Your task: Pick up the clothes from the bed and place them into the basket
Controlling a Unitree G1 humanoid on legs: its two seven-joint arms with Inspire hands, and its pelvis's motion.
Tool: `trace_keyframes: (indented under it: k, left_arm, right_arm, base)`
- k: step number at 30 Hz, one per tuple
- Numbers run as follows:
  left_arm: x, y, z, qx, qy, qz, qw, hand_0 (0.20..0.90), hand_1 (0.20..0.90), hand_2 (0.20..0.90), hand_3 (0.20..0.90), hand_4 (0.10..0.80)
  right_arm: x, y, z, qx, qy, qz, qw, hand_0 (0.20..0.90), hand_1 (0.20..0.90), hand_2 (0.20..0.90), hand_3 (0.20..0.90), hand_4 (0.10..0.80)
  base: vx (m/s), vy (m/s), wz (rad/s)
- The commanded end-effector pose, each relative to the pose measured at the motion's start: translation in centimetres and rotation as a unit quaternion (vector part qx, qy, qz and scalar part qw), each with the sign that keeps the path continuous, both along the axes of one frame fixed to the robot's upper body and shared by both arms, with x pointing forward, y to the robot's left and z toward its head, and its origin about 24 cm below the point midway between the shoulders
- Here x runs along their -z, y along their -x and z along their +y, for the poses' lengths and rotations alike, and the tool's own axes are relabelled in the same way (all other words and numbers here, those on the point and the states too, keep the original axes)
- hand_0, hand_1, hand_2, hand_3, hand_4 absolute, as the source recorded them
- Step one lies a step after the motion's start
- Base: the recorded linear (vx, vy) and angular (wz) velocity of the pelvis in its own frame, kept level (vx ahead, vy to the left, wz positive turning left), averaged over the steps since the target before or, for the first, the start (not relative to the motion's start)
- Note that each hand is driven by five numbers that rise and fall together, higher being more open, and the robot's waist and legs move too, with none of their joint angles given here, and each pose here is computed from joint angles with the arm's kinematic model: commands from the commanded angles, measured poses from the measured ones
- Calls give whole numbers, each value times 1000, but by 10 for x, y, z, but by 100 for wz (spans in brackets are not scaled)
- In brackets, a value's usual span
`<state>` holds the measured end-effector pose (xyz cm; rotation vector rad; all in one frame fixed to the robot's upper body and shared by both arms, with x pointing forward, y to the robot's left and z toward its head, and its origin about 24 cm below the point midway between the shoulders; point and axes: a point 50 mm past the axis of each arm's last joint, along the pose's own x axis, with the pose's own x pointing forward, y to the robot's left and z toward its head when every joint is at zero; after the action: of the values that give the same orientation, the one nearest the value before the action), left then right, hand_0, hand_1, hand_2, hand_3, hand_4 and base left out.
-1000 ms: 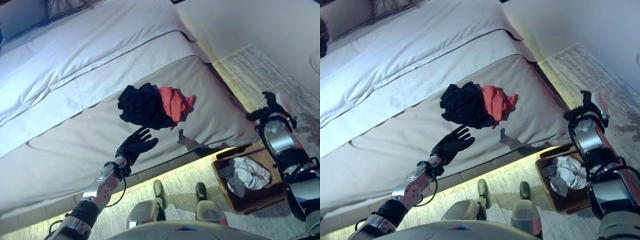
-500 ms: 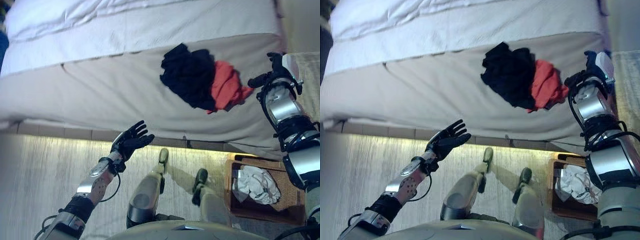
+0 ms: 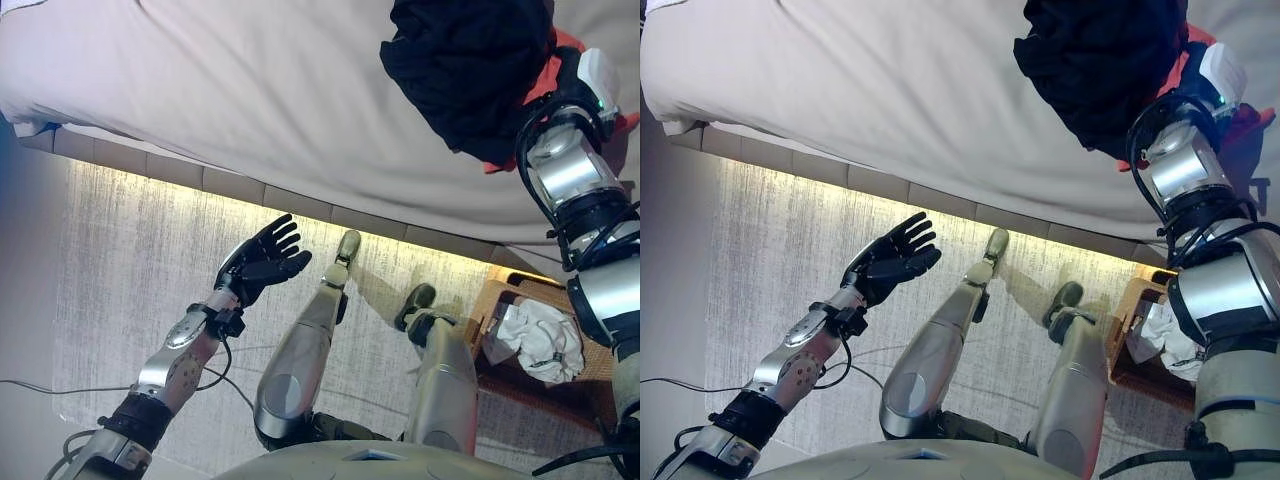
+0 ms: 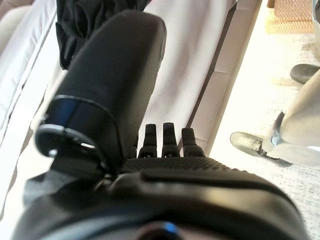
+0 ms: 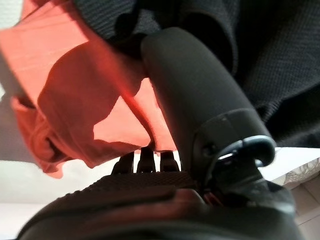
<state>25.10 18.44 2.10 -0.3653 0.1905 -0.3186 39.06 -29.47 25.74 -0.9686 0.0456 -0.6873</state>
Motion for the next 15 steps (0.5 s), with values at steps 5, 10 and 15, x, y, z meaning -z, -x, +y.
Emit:
trace_keyframes:
  k: [5,10,15]
  left_arm:
    - [-29,5,14,-37,67,-63,995,900,900,900,900,800]
    - [-33,11,14,-27,71,-70,995,900,900,900,900,800]
    - [-38,9,13,-22,77,-77,994,900,900,900,900,800]
  right_arm:
    - [-44,30,-60,150,115,64,980,900,900,900,900,800]
    - [-49,43,-78,206,176,129,954,538,538,538,477,377]
    - [-54,49,-84,234,198,161,938,300,300,300,200,100]
  base:
    - [-22,-6,2]
    - [-15,8,5]
    - [0,0,0]
